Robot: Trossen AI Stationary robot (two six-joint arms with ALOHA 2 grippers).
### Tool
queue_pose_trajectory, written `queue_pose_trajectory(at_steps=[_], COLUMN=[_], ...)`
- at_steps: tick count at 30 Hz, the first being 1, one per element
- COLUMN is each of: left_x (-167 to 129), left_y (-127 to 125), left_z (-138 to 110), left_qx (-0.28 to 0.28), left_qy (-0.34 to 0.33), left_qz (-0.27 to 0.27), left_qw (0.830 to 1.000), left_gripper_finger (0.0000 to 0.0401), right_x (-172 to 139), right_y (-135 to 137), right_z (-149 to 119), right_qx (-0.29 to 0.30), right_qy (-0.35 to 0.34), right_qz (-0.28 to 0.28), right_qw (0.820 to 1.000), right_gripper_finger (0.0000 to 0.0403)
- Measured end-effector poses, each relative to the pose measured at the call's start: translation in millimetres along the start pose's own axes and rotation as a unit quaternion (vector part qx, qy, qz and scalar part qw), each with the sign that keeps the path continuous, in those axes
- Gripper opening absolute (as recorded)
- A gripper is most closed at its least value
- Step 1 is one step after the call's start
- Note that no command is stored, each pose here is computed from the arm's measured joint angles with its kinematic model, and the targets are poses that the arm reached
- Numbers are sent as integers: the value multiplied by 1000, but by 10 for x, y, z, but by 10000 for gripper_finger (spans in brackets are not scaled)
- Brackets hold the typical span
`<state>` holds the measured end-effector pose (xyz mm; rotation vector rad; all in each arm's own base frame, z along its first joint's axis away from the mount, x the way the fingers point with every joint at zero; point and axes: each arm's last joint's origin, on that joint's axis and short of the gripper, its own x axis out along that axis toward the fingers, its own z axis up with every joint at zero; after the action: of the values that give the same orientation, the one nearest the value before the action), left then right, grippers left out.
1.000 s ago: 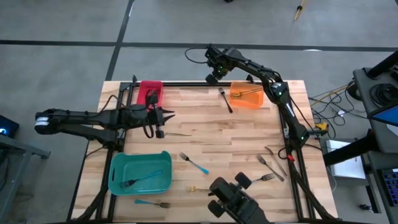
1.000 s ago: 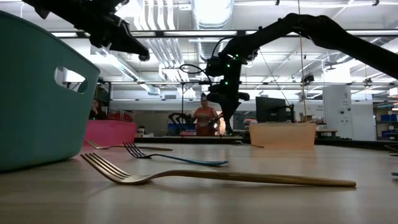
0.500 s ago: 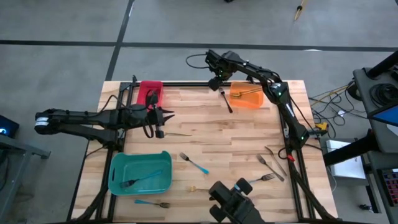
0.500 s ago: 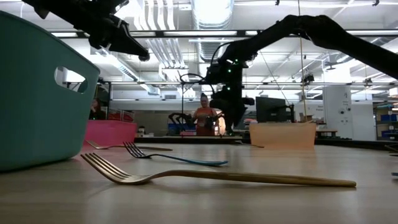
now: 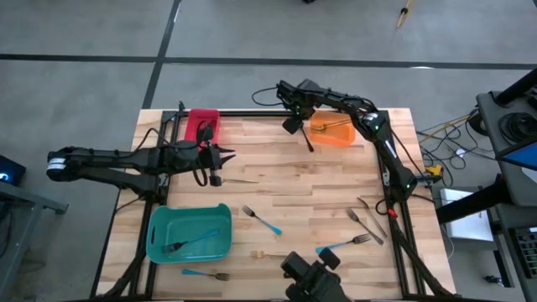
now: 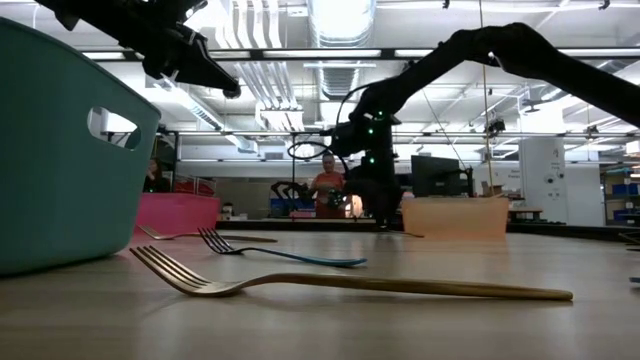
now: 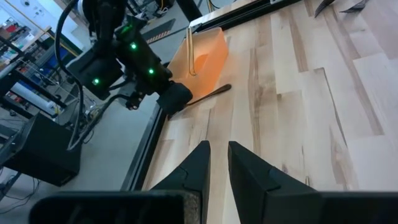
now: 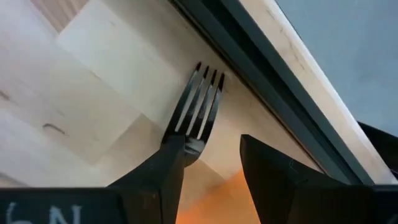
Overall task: Sort silverware by color (type)
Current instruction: Put the black fork into the red bin
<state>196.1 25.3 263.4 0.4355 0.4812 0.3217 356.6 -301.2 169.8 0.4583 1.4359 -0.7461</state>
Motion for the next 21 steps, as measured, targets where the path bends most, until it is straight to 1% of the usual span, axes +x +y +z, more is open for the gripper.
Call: queue_pose_trajectory(at_steps=[8, 10, 21], left_x=[0, 1, 1], left_y=[-1, -2, -2], left_z=[-2, -3, -3], left_qx=[0, 0, -6], left_qy=[0, 1, 1], left_qz=[0, 0, -1], left_qw=[1000, 1000, 1000], left_gripper_finger=[39, 39, 39], right_x=[93, 137, 203], right_y=[28, 31, 71], right_z=[6, -8, -27], right_qx=[-2, -4, -14], right_qy=[-19, -11, -19], right_qz=[6, 2, 3], right_qw=[1000, 1000, 1000], right_gripper_finger=[147, 147, 148])
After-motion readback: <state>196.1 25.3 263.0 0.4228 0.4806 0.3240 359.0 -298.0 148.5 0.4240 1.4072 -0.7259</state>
